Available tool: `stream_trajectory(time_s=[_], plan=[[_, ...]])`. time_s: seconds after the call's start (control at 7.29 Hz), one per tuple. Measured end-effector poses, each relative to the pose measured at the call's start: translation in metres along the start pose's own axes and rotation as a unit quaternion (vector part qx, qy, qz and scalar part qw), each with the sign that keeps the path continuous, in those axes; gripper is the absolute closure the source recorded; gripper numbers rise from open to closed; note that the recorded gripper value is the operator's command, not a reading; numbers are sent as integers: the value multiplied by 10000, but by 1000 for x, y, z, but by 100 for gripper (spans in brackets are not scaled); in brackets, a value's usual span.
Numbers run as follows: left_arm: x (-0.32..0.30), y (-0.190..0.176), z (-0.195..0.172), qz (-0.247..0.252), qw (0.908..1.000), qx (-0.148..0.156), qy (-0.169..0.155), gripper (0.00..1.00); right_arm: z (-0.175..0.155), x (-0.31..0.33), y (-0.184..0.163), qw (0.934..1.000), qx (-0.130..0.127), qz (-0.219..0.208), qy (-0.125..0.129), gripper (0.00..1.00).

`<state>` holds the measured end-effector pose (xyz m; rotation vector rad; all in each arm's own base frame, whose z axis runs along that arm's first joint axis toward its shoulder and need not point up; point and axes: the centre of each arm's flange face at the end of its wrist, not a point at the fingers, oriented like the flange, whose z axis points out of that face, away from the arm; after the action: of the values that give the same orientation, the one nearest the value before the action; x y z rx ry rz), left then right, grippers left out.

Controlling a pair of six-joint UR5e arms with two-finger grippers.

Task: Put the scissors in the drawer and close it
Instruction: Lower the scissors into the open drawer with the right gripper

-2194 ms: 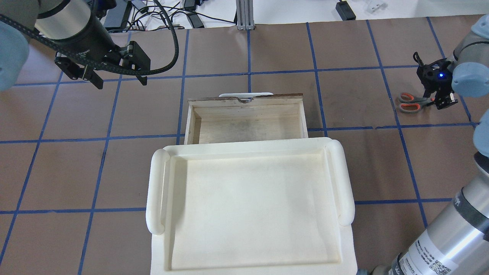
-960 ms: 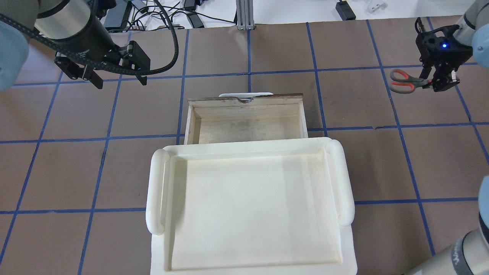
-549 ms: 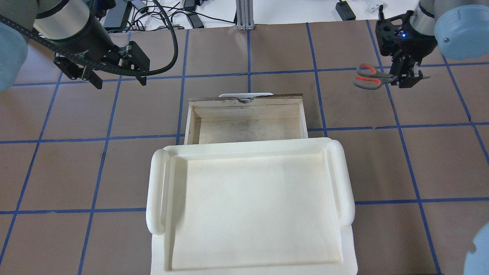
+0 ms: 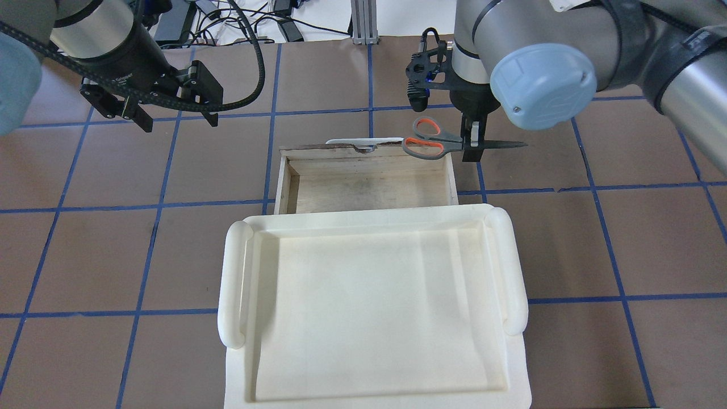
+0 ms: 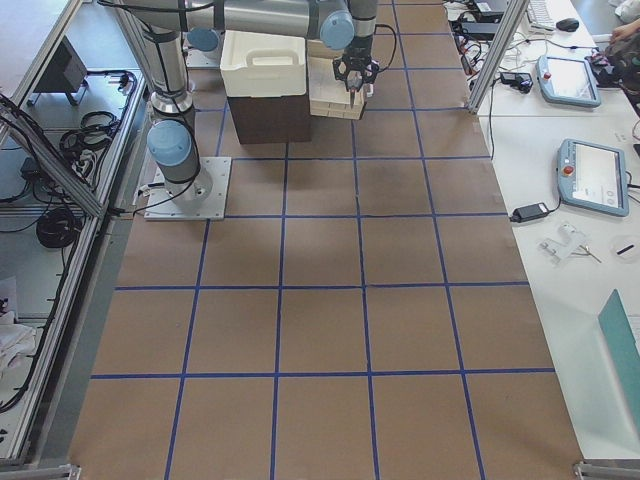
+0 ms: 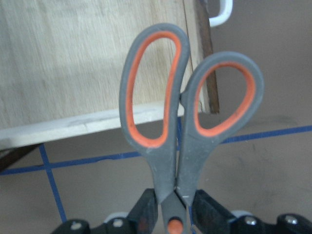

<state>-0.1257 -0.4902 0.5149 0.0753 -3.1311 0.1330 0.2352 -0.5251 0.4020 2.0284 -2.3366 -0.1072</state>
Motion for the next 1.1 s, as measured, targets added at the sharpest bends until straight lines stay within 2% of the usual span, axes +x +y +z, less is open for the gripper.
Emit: stream_trajectory(time_s=[0.27,0.69,1.1], plan=[[0,0,0,5,10000,0,-2,0,0,-17,-30,9998,188,-98,-56,100],[0,0,0,13,10000,-1,-1,0,6,-46,-75,9986,200,-486,-100,100],[0,-1,1,39,10000,-14,9,0,25,-67,-121,9961,266,-828,-112,100]])
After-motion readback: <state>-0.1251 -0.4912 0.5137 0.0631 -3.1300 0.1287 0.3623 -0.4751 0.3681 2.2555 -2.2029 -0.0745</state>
